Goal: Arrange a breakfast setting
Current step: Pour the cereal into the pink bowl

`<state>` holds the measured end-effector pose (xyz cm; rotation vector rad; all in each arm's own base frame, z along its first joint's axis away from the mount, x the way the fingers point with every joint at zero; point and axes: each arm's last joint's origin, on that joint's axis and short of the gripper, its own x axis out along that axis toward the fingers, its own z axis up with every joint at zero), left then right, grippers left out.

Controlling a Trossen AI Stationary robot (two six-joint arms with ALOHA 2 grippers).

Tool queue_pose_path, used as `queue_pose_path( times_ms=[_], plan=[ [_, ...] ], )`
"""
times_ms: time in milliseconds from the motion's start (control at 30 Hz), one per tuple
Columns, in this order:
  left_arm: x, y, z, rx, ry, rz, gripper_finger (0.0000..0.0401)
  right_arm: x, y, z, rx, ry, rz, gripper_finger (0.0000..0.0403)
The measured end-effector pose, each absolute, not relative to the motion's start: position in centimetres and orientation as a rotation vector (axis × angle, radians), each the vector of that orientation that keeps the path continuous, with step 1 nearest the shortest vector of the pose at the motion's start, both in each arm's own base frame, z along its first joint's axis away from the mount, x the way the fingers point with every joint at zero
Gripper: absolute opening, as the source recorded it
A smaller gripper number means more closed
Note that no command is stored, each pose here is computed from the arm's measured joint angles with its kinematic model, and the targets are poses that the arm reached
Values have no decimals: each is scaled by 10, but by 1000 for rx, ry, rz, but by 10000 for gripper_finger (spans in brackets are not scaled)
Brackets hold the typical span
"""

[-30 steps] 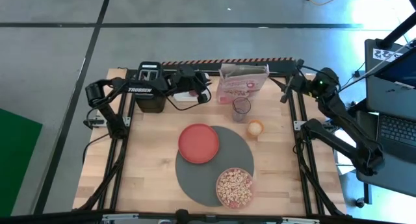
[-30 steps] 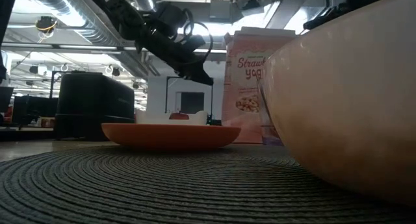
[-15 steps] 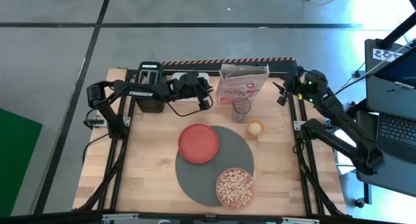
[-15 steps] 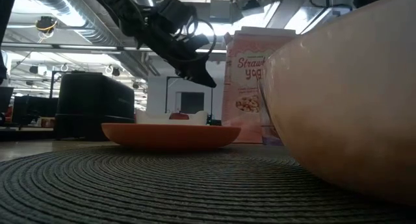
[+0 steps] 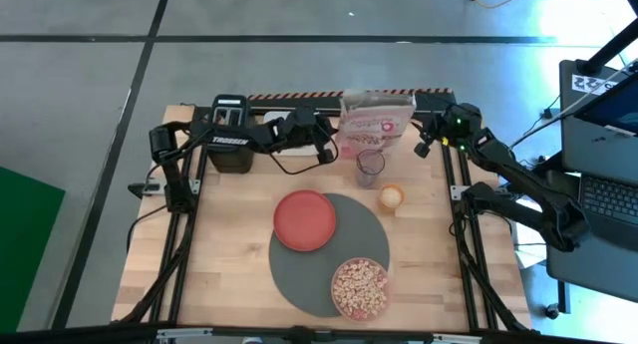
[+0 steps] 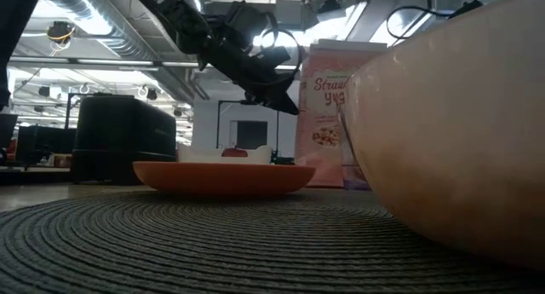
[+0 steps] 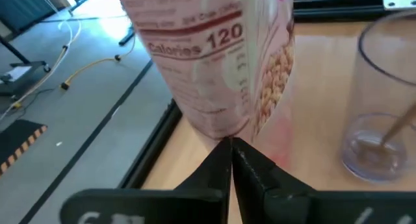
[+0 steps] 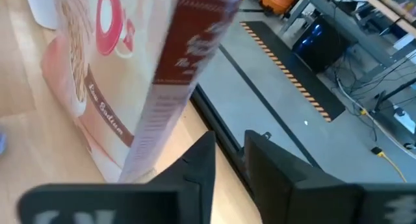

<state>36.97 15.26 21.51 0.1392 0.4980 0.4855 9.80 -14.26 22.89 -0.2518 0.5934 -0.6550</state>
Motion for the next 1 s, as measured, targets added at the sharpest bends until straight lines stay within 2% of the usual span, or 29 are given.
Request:
queue_pose_path(
  times_ms=[233, 467, 833, 1000],
  plan=[
    [370, 157, 216, 155, 502, 493, 3, 106, -152, 221, -235, 596, -613, 34],
    [368, 161, 216, 140, 497, 479, 2, 130, -149, 215, -270, 581, -529, 10],
    [369, 162, 220, 92, 444, 527, 1, 147, -144, 212, -280, 598, -595, 13],
    [369, 160, 221, 121, 449, 687, 1, 147, -144, 212, -278, 601, -612, 14]
  ],
)
